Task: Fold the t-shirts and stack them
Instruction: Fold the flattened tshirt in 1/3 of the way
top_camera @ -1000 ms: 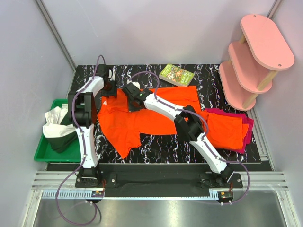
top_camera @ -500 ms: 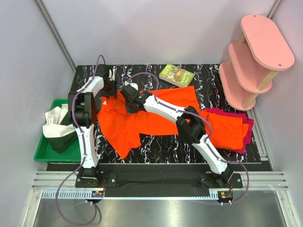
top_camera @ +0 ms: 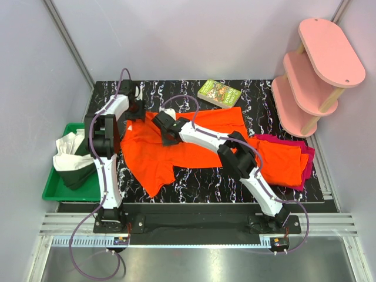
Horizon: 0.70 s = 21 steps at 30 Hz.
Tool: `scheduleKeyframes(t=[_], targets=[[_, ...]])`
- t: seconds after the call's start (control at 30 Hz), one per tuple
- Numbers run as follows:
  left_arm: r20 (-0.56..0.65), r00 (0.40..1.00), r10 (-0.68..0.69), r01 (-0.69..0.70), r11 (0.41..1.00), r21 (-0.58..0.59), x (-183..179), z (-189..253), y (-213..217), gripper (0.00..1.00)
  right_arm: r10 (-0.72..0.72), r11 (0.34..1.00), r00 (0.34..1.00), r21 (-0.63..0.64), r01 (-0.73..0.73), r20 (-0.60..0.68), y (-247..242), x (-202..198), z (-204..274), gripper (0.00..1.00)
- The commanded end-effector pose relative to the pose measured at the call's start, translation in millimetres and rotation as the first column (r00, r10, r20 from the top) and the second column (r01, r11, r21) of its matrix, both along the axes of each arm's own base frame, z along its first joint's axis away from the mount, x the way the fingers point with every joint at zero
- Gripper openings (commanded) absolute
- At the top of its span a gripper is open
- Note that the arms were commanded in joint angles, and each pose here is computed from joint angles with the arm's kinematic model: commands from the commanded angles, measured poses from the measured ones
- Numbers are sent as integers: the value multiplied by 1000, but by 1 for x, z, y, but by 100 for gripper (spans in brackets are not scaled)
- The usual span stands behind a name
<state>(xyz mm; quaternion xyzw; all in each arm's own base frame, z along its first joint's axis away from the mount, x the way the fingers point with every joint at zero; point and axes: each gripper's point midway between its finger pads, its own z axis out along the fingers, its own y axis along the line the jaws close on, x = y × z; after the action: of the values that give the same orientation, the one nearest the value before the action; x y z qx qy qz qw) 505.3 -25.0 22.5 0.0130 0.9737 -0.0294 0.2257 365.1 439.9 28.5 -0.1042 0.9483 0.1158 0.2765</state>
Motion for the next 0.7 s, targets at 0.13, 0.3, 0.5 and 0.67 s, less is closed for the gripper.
scheduleKeyframes(t=[0.13, 0.3, 0.5, 0.67], targets=[[50, 999, -7, 7, 1000, -4, 12, 18, 0, 55, -108, 994, 959, 45, 100, 263, -22, 68, 116, 34], [50, 999, -4, 4, 1000, 1, 10, 21, 2, 55, -271, 950, 932, -88, 299, 242, -126, 116, 84, 25], [33, 999, -2, 2, 1000, 6, 5, 18, 3, 55, -388, 879, 901, -214, 425, 197, -233, 152, 46, 6], [27, 1000, 2, -2, 1000, 14, 4, 16, 4, 55, -385, 865, 905, -270, 422, 180, -248, 153, 25, 4]])
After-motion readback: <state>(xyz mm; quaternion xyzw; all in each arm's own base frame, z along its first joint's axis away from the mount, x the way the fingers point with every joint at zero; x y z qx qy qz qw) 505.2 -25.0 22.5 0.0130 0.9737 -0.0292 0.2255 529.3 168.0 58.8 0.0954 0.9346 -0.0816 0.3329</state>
